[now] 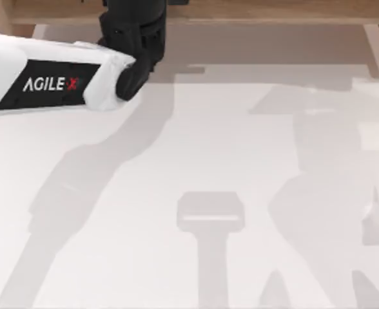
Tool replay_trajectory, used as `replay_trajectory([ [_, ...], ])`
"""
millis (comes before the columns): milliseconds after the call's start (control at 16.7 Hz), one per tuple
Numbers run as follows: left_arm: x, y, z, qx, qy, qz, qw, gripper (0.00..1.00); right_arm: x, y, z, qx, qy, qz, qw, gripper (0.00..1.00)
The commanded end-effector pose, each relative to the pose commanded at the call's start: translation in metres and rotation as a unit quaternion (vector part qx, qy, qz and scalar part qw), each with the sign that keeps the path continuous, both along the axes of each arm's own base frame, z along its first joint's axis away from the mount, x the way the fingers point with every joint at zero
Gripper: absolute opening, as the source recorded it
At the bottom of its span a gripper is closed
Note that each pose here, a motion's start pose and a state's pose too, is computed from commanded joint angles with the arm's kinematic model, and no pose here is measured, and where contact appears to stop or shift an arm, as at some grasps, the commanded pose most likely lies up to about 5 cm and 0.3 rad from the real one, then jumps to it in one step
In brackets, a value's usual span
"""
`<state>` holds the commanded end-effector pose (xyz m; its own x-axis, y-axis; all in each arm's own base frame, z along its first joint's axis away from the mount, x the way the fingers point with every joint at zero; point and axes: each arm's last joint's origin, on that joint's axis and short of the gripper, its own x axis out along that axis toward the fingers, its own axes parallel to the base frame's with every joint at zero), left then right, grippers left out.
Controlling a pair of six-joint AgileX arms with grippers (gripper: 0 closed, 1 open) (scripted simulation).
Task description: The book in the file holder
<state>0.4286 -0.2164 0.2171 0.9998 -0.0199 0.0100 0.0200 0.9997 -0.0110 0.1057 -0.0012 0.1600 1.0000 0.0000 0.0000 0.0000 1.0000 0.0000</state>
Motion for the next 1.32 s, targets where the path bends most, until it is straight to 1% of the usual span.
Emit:
replay_trajectory([
  [180, 0.0, 0.0, 0.002, 0.0, -0.001, 0.0, 1.0, 0.0, 0.0, 0.0, 0.0, 0.0, 0.0, 0.0, 1.0, 1.0],
  [300, 0.0, 0.0, -0.001, 0.002, 0.002, 0.0, 1.0, 0.0, 0.0, 0.0, 0.0, 0.0, 0.0, 0.0, 1.0, 1.0],
  [420, -0.004, 0.003, 0.004, 0.008, -0.002, -0.007, 1.0, 0.0, 0.0, 0.0, 0.0, 0.0, 0.0, 0.0, 1.0, 1.0],
  [480, -0.007, 0.006, 0.008, 0.015, -0.003, -0.014, 1.0, 0.0, 0.0, 0.0, 0.0, 0.0, 0.0, 0.0, 1.0, 1.0],
  [600, -0.018, 0.018, 0.014, 0.042, -0.003, -0.033, 0.999, 0.0, 0.0, 0.0, 0.0, 0.0, 0.0, 0.0, 1.0, 1.0],
  [720, -0.032, 0.036, 0.017, 0.079, 0.001, -0.056, 0.995, 0.0, 0.0, 0.0, 0.0, 0.0, 0.0, 0.0, 1.0, 1.0],
  [960, -0.068, 0.084, 0.021, 0.17, -0.002, -0.103, 0.98, 0.0, 0.0, 0.0, 0.0, 0.0, 0.0, 0.0, 1.0, 1.0],
  [1200, -0.108, 0.139, 0.019, 0.274, -0.023, -0.135, 0.952, 0.0, 0.0, 0.0, 0.0, 0.0, 0.0, 0.0, 1.0, 1.0],
  [1320, -0.124, 0.168, 0.008, 0.33, -0.02, -0.14, 0.933, 0.0, 0.0, 0.0, 0.0, 0.0, 0.0, 0.0, 1.0, 1.0],
])
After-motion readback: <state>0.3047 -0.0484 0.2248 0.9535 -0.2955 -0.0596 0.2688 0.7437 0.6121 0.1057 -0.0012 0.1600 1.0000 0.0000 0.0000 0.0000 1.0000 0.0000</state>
